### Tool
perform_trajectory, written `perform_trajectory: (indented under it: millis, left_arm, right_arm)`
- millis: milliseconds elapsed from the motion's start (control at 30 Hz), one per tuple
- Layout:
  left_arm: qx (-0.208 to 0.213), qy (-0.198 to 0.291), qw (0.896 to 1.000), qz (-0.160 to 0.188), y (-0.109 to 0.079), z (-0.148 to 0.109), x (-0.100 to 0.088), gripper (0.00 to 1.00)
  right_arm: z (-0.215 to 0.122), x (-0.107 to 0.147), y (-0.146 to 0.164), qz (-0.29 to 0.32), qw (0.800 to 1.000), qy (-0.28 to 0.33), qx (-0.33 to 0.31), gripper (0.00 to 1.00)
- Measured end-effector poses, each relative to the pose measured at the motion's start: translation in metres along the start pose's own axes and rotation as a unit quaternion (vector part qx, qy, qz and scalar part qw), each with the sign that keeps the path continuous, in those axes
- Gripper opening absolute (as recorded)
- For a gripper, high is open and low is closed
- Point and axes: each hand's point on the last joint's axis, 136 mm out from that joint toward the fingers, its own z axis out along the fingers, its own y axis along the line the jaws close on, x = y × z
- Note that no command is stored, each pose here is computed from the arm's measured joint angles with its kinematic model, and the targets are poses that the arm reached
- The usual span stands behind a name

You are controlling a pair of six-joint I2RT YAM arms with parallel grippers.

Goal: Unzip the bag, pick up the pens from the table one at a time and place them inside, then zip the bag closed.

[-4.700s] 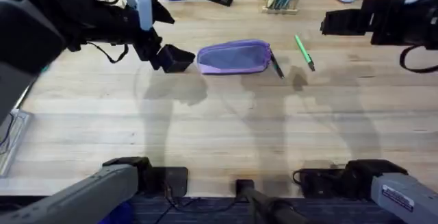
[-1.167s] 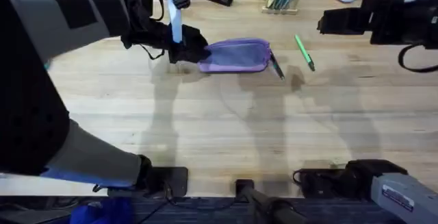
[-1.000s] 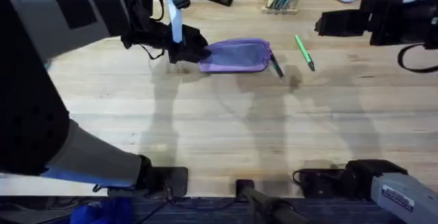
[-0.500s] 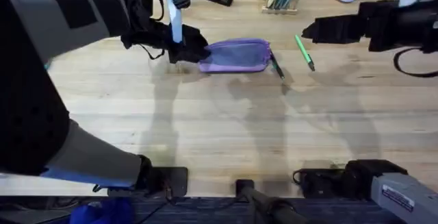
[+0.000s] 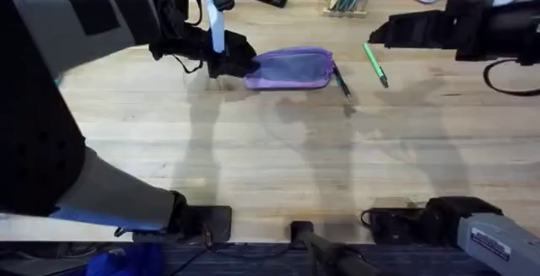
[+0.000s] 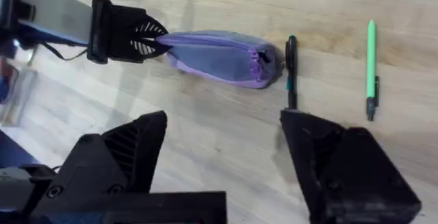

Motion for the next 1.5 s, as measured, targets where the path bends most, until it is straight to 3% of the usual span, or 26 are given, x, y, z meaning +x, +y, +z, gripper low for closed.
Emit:
perform_trajectory:
  millis: [300, 833, 1133, 1500]
  left_arm:
    - [0.0, 0.0, 1.0, 0.0, 0.0, 0.0, 0.0, 0.041]
    - [0.0, 0.0, 1.0, 0.0, 0.0, 0.0, 0.0, 0.041]
    - [0.0, 0.0, 1.0, 0.0, 0.0, 0.0, 0.0, 0.041]
    - [0.0, 0.0, 1.0, 0.0, 0.0, 0.0, 0.0, 0.041]
  right_arm:
    - [0.005, 0.001, -0.003, 0.017, 1.0, 0.008, 0.013, 0.996]
    - [0.041, 0.015, -0.012, -0.002, 0.989, 0.047, 0.14, 0.995]
    - [0.077, 0.029, 0.002, -0.029, 0.987, 0.089, 0.134, 0.995]
    - [0.11, 0.034, -0.008, -0.023, 0.983, 0.113, 0.141, 0.996]
